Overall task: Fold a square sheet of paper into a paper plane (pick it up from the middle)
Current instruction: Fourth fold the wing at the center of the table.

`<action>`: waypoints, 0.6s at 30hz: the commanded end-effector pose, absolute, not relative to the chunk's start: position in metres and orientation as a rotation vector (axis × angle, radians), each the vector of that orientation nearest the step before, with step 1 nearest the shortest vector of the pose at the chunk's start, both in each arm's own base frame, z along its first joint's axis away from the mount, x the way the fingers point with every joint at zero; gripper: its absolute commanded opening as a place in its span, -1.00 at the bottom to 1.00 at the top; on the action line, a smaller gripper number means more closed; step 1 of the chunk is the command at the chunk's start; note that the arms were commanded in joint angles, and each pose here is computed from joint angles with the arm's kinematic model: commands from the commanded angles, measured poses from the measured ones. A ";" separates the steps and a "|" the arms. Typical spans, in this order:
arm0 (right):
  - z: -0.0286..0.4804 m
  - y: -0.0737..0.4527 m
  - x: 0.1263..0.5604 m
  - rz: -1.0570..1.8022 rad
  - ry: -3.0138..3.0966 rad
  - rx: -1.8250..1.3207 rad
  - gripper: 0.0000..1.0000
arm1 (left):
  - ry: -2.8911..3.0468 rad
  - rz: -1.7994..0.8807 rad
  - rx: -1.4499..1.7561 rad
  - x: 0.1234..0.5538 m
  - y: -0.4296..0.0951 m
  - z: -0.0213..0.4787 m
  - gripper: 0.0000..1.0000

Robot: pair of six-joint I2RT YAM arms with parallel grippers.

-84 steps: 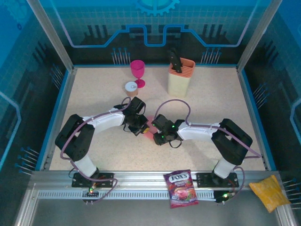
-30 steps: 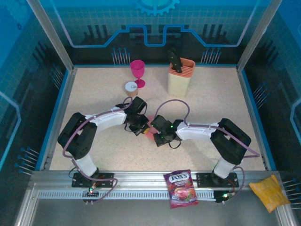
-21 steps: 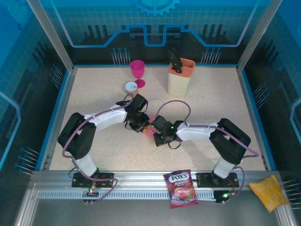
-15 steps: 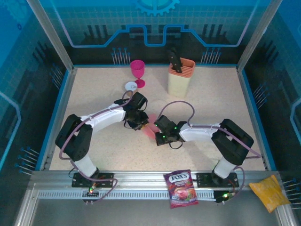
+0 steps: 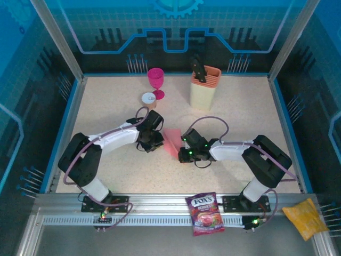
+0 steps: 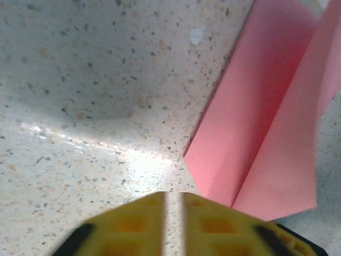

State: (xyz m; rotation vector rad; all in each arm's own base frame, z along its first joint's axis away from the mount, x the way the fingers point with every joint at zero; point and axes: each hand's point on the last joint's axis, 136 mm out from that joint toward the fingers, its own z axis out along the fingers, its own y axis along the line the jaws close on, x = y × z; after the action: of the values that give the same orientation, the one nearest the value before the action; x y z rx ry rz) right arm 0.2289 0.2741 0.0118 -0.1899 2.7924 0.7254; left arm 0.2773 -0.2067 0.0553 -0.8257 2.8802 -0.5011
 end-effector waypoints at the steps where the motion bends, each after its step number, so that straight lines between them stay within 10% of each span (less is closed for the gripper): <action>1: -0.023 0.240 0.208 0.575 2.935 -0.105 -1.00 | 2.798 -0.469 -0.816 0.282 -0.194 0.069 -0.23; 18: -0.028 0.238 0.208 0.875 2.896 0.059 -1.00 | 2.873 -0.715 -0.513 0.292 -0.243 0.057 -1.00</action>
State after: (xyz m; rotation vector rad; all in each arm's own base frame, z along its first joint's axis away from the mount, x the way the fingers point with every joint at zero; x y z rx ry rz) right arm 0.2300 0.2714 0.0105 -0.0783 2.7460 0.9931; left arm 0.2900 -0.2290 0.0483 -0.6302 2.8748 -0.6424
